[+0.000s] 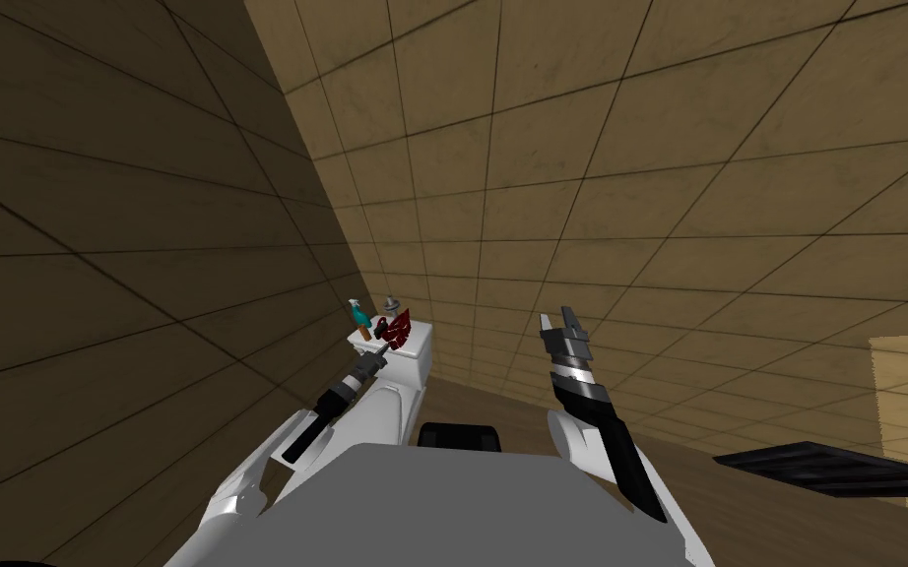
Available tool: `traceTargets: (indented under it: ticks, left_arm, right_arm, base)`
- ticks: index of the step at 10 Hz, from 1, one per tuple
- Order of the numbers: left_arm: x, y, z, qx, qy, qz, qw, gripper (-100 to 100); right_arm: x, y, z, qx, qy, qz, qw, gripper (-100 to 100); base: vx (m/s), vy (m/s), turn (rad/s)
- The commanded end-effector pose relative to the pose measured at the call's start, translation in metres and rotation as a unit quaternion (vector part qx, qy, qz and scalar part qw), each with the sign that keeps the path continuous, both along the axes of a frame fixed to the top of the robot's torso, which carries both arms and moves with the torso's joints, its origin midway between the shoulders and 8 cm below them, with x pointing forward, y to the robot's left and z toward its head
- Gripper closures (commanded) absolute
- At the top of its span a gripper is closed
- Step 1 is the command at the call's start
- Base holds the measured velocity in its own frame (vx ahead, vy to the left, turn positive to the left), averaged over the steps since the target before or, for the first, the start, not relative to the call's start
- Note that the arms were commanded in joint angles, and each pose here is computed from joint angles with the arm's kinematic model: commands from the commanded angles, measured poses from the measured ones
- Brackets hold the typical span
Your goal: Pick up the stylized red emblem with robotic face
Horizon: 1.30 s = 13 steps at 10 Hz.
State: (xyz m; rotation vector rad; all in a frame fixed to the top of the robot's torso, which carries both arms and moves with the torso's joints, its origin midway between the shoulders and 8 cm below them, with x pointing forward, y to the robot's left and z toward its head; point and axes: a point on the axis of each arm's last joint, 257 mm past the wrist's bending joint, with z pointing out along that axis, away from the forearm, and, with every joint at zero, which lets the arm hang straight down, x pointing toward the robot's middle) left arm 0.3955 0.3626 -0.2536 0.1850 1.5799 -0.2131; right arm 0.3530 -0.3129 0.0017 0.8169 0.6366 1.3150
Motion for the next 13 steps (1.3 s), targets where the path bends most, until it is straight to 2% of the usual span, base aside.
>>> traceTargets:
  ticks: [1,2,5,6,7,8,10,11,13]
  left_arm:
    - [0.000,0.000,0.000,0.000,0.000,0.000,1.0000,0]
    - [-0.002,0.015,-0.015,0.006,0.020,0.018,0.9996,-100]
    - [-0.008,0.037,-0.035,0.016,0.048,0.044,0.9977,-100]
    - [-0.007,0.031,-0.031,0.014,0.042,0.037,0.9984,-100]
    - [-0.007,0.032,-0.032,0.014,0.043,0.039,0.9982,0]
    - [0.005,0.026,-0.037,0.007,0.041,0.033,0.9986,-100]
    - [0.015,0.032,-0.041,0.007,0.043,0.039,0.9983,-100]
    - [0.025,0.023,-0.044,0.000,0.041,0.031,0.9987,-100]
    - [0.038,0.030,-0.047,0.000,0.042,0.037,0.9984,-100]
  right_arm:
    - [0.000,0.000,0.000,0.000,0.000,0.000,1.0000,0]
    - [0.000,0.000,0.000,0.000,0.000,0.000,1.0000,0]
    - [0.000,0.000,0.000,0.000,0.000,0.000,1.0000,0]
    - [0.000,0.000,0.000,0.000,0.000,0.000,1.0000,0]
    - [0.000,0.000,0.000,0.000,0.000,0.000,1.0000,0]
    - [0.000,0.000,0.000,0.000,0.000,0.000,1.0000,0]
    - [0.000,0.000,0.000,0.000,0.000,0.000,1.0000,0]
    - [0.000,0.000,0.000,0.000,0.000,0.000,1.0000,0]
    - [0.000,0.000,0.000,0.000,0.000,0.000,1.0000,0]
  base:
    - [0.000,0.000,0.000]
    - [0.027,-0.063,0.003]
    - [0.046,-0.106,0.015]
    - [0.025,-0.036,0.008]
    - [0.004,-0.008,0.000]
    - [-0.066,0.007,-0.010]
    - [-0.068,0.010,-0.010]
    - [-0.091,-0.006,-0.007]
    - [-0.057,0.001,-0.006]
